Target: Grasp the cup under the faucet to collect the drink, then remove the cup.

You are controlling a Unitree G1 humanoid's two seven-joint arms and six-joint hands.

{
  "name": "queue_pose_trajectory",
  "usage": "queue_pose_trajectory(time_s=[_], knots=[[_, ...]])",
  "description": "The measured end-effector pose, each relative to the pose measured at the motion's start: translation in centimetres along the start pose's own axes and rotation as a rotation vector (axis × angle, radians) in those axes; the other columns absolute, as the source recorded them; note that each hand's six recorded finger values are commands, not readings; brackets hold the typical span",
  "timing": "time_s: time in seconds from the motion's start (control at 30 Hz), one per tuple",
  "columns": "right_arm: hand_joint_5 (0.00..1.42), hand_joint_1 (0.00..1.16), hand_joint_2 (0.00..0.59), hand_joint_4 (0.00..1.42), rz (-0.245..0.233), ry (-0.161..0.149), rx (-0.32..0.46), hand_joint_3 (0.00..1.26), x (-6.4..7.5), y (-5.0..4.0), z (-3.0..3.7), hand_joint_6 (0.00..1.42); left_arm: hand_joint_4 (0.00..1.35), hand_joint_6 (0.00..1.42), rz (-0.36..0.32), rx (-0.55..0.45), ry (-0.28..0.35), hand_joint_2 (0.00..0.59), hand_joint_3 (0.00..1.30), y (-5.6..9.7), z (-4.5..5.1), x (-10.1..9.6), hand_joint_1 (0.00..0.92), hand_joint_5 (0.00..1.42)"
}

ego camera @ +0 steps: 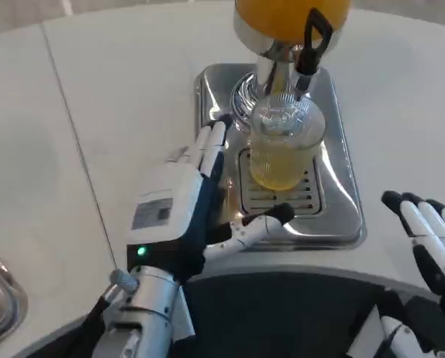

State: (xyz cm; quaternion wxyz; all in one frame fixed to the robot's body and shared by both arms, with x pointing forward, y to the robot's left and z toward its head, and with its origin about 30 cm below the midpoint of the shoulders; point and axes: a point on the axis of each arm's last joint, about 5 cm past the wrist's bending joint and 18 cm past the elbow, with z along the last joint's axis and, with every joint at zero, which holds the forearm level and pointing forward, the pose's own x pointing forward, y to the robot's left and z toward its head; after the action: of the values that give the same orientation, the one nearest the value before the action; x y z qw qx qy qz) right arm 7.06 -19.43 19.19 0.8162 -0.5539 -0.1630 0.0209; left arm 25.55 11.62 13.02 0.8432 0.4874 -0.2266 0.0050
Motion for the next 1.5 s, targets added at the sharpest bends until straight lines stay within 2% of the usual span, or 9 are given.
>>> queue_pose_trajectory(time_s=[0.23,0.4,0.57,0.83,1.1,1.27,1.4,1.5], knots=[[0.00,0.19,0.529,0.00,-0.016,0.015,0.029,0.00,-0.3,0.01,0.13,0.00,0.00,0.23,0.018,-0.042,-0.014,0.030,0.00,-0.2,0.12,1.1,0.144,0.23],[0.00,0.17,0.510,0.00,-0.017,0.020,0.032,0.00,-0.3,0.01,0.12,0.00,0.00,0.25,0.015,-0.070,-0.033,0.018,0.00,-0.3,0.18,1.9,0.158,0.25],[0.00,0.17,0.510,0.00,-0.010,0.036,0.039,0.00,-0.3,0.03,0.10,0.00,0.00,0.27,-0.011,-0.170,-0.067,0.007,0.00,-0.1,-0.05,2.7,0.170,0.26],[0.00,0.16,0.508,0.00,-0.024,0.060,0.038,0.00,-0.1,-0.44,0.05,0.00,0.00,0.23,-0.025,-0.268,-0.066,0.001,0.00,-0.2,-0.46,3.4,0.207,0.22],[0.00,0.17,0.506,0.00,-0.037,0.069,0.048,0.00,-0.2,-0.89,0.11,0.00,0.00,0.25,-0.014,-0.315,-0.055,0.024,0.00,-1.3,0.22,3.5,0.306,0.25],[0.00,0.17,0.505,0.00,-0.035,0.091,0.052,0.00,-0.3,-1.01,0.09,0.00,0.00,0.26,0.026,-0.326,-0.045,0.025,0.00,-1.5,0.47,3.8,0.314,0.27],[0.00,0.17,0.503,0.00,-0.036,0.094,0.055,0.00,-0.3,-1.15,0.21,0.00,0.00,0.27,0.052,-0.330,-0.054,0.027,0.00,-1.5,0.80,4.2,0.328,0.28],[0.00,0.18,0.504,0.00,-0.041,0.093,0.056,0.00,-0.3,-1.24,0.30,0.00,0.01,0.27,0.045,-0.328,-0.049,0.028,0.00,-1.8,0.90,4.2,0.331,0.29]])
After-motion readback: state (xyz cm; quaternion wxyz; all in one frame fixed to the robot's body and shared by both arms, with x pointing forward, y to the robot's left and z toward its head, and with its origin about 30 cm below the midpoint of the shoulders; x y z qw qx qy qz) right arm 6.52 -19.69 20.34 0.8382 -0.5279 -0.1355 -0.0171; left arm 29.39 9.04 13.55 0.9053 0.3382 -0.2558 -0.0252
